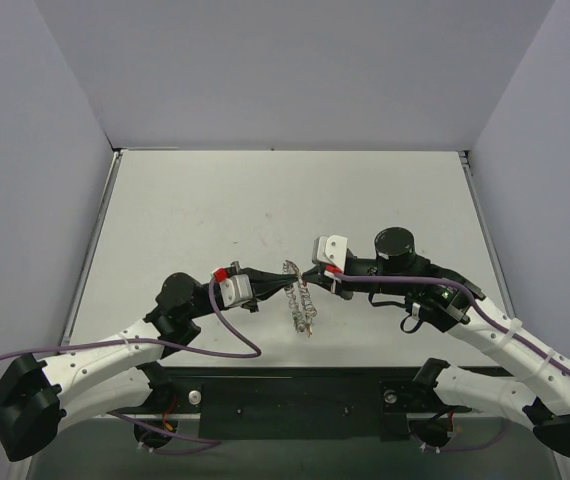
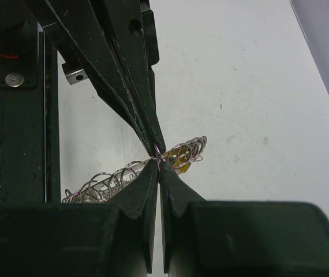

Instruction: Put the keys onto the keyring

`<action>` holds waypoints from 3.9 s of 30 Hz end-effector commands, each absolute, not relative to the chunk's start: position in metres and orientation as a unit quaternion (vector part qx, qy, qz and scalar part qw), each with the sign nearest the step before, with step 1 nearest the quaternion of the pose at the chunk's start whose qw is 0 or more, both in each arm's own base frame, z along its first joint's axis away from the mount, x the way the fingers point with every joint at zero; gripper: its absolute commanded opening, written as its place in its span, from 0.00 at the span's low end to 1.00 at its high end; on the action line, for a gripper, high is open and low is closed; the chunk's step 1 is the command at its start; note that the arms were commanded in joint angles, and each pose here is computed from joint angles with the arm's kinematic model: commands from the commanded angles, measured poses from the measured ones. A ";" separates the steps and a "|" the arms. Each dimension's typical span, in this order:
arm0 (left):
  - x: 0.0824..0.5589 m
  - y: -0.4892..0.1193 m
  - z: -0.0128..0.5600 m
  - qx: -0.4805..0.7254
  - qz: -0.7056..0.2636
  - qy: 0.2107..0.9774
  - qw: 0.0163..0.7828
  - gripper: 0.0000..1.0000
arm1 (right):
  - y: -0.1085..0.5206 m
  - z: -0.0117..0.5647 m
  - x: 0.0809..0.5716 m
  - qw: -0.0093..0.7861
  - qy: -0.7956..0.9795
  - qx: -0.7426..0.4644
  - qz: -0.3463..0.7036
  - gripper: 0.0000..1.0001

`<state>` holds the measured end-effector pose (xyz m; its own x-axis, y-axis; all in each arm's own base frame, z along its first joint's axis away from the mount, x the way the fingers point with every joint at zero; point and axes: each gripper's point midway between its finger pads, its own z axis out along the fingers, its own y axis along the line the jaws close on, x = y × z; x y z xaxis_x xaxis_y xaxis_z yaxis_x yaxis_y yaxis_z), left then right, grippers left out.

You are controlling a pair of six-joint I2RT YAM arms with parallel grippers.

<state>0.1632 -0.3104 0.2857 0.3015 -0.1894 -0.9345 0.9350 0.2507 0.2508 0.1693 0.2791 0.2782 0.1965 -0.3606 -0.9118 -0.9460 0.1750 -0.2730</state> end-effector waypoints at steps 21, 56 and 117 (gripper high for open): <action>0.160 -0.309 0.318 0.430 -0.424 0.393 0.693 0.00 | 0.284 0.289 0.164 0.526 0.534 -0.600 0.281 0.00; 0.168 -0.305 0.322 0.407 -0.427 0.408 0.697 0.00 | 0.276 0.277 0.156 0.506 0.523 -0.635 0.259 0.00; 0.162 -0.285 0.360 0.207 -0.601 0.342 0.693 0.00 | 0.265 0.338 0.178 0.558 0.592 -0.446 0.372 0.52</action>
